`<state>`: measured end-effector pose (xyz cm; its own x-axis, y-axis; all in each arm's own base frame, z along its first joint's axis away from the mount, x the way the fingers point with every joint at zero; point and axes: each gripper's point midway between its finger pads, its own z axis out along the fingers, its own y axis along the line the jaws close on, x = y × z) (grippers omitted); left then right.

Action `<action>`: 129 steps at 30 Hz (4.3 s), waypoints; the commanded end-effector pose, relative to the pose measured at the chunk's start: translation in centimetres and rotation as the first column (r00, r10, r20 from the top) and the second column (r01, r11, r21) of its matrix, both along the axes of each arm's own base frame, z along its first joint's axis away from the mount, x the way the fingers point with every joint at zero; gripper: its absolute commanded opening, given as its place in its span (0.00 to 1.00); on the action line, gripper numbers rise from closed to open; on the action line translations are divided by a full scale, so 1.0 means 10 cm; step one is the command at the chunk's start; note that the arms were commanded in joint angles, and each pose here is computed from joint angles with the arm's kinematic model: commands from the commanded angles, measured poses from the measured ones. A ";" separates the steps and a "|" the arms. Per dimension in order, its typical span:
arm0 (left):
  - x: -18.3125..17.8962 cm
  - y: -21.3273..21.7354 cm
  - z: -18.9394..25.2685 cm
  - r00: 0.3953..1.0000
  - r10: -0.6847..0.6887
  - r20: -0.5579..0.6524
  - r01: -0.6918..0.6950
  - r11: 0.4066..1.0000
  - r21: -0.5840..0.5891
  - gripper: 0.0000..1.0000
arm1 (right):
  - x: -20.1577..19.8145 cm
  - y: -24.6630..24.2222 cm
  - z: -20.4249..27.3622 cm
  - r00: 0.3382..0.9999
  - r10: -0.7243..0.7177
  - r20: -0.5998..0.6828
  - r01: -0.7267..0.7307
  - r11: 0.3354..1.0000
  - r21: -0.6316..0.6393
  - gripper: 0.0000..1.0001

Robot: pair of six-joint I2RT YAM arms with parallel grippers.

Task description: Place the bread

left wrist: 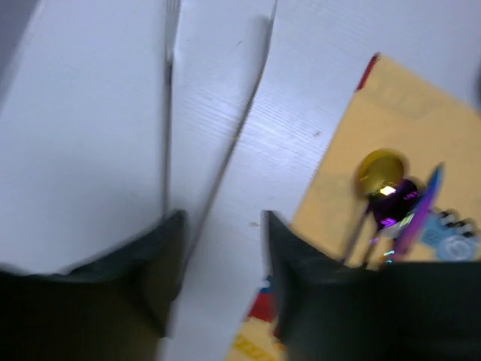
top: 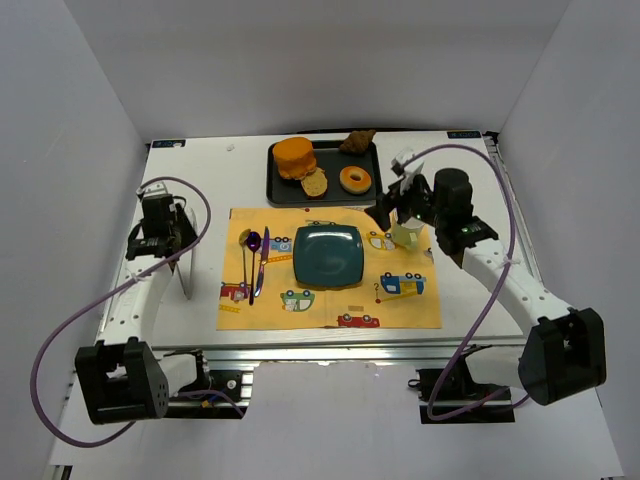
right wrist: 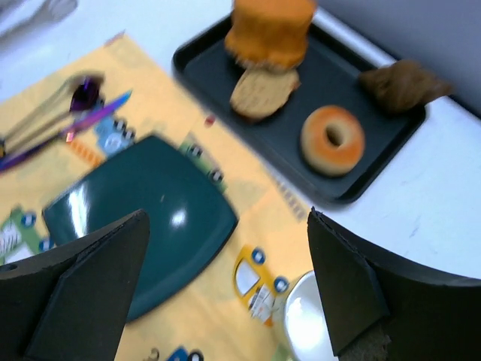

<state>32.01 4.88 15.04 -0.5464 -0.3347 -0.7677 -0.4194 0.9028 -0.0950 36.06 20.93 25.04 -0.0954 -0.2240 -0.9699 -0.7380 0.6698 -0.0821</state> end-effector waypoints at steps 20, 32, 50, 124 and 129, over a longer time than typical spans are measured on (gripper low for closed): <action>-0.12 0.47 -0.93 0.915 -0.119 -0.385 0.184 0.973 0.137 0.85 | -1.19 0.11 -0.61 0.839 0.543 0.028 -0.537 0.836 -0.111 0.86; 0.07 0.34 -1.28 0.869 -0.255 -0.424 0.297 0.954 0.035 0.86 | -1.10 0.07 -0.61 0.856 0.515 0.041 -0.507 0.853 -0.125 0.87; 0.02 0.37 -1.78 0.868 -0.280 -0.411 0.218 0.957 -0.190 0.59 | -0.95 -0.05 -0.47 0.884 0.462 0.074 -0.453 0.884 -0.114 0.87; 0.99 -2.53 -0.08 0.869 -0.492 0.057 0.432 0.696 -0.573 0.50 | -0.86 -0.33 -0.34 0.927 0.365 0.084 -0.361 0.931 -0.057 0.87; 1.05 -2.58 -0.12 0.877 -0.479 0.035 0.400 0.688 -0.605 0.51 | -0.85 -0.35 -0.36 0.931 0.358 0.078 -0.355 0.934 -0.049 0.87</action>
